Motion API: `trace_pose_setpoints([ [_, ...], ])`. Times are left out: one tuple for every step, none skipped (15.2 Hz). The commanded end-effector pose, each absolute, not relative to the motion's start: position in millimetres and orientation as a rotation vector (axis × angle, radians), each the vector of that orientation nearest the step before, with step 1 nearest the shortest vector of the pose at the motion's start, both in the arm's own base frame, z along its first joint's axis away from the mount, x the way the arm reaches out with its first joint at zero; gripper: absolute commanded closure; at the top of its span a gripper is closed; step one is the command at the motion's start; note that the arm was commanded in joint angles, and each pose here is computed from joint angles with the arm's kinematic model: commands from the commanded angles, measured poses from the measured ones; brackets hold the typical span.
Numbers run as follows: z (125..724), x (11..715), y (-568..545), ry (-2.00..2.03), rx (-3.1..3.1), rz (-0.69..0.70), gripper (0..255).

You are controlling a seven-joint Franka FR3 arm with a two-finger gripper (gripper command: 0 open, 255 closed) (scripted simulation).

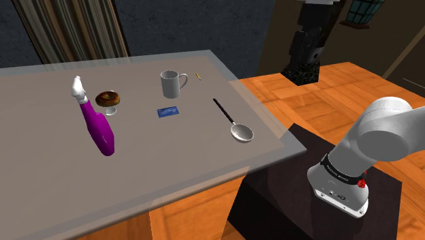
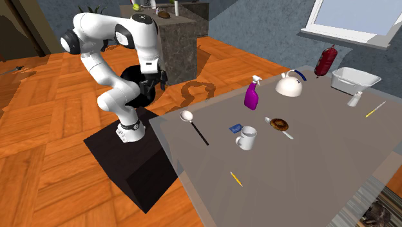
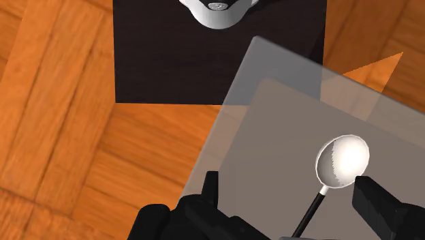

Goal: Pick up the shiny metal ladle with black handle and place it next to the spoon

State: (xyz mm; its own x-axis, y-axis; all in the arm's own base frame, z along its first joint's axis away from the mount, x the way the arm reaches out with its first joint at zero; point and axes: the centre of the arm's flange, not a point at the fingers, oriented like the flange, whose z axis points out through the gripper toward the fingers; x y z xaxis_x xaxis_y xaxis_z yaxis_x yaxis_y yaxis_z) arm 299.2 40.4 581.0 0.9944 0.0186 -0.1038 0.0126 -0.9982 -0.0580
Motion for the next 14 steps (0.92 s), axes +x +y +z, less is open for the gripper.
trace_pose_setpoints([
  [581,299,40,-0.024,-3.08,0.161,0],
  [571,302,47,0.008,-3.08,0.144,0],
  [561,305,53,0.039,-3.08,0.127,0],
  [550,308,60,0.071,-3.079,0.11,0],
  [540,311,66,0.103,-3.078,0.093,0],
  [530,315,72,0.134,-3.077,0.076,0],
  [520,319,79,0.166,-3.075,0.06,0],
  [510,323,85,0.197,-3.073,0.043,0],
  [500,327,91,0.229,-3.07,0.026,0],
  [490,331,97,0.26,-3.067,0.009,0],
  [480,336,102,0.292,-3.064,-0.008,0],
  [470,341,108,0.323,-3.06,-0.025,0],
  [460,346,114,0.355,-3.055,-0.042,0],
  [451,352,119,0.386,-3.051,-0.059,0],
])
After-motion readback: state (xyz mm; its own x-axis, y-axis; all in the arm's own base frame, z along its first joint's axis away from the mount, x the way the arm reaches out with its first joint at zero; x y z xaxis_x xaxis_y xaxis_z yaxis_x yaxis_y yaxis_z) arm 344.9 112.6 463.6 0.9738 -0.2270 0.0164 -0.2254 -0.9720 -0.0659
